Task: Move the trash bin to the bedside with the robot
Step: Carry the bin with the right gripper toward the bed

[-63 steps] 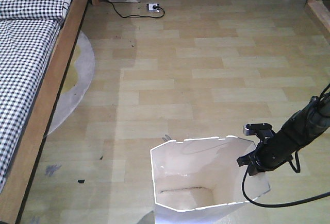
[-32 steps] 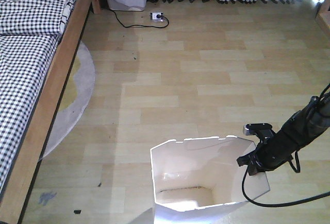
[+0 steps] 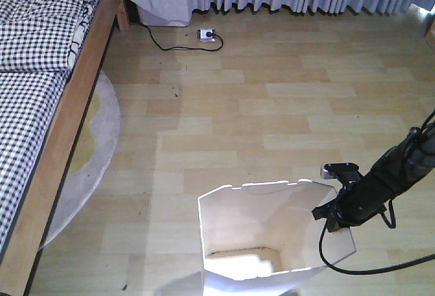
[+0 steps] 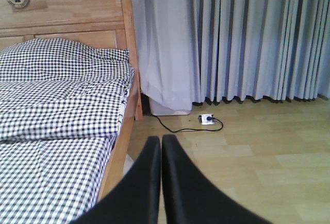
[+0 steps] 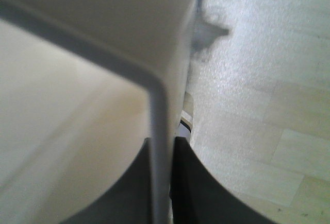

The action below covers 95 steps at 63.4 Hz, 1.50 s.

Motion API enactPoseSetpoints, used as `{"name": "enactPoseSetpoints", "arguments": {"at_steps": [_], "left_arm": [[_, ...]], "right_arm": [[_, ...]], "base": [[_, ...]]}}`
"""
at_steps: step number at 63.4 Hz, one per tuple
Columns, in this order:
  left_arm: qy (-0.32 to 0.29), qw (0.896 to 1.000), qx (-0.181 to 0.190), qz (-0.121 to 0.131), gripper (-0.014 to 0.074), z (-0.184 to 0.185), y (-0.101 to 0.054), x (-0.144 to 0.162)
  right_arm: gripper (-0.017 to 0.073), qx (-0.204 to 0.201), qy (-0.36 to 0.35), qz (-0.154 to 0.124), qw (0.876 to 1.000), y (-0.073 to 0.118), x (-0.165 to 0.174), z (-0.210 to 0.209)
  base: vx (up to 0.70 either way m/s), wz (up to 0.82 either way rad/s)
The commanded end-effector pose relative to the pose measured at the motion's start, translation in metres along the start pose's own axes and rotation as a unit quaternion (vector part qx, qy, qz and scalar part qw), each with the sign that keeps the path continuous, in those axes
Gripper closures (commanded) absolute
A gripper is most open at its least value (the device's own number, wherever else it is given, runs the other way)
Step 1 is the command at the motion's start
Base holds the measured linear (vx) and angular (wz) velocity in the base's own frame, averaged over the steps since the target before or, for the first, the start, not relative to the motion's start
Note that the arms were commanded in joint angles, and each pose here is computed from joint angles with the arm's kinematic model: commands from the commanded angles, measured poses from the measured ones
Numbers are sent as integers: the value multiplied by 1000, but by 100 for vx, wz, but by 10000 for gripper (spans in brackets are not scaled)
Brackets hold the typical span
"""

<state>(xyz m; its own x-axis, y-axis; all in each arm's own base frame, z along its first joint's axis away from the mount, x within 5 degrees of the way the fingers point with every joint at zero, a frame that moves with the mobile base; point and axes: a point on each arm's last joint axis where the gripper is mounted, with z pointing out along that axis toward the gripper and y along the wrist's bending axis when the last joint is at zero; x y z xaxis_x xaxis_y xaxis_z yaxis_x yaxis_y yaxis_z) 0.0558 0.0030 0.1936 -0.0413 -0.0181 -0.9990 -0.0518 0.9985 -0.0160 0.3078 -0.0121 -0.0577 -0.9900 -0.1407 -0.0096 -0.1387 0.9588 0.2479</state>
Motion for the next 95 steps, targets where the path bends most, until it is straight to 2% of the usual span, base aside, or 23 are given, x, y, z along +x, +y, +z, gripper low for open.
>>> {"name": "enactPoseSetpoints", "arguments": {"at_steps": [1, 95], "left_arm": [[-48, 999, 2, -4, 600, -2, 0, -14], [-48, 999, 2, -4, 600, -2, 0, -14]], "right_arm": [[568, -42, -14, -2, 999, 11, -11, -25], [568, -41, -14, -2, 999, 11, -11, -25]], "base": [[32, -2], [34, 1]]}}
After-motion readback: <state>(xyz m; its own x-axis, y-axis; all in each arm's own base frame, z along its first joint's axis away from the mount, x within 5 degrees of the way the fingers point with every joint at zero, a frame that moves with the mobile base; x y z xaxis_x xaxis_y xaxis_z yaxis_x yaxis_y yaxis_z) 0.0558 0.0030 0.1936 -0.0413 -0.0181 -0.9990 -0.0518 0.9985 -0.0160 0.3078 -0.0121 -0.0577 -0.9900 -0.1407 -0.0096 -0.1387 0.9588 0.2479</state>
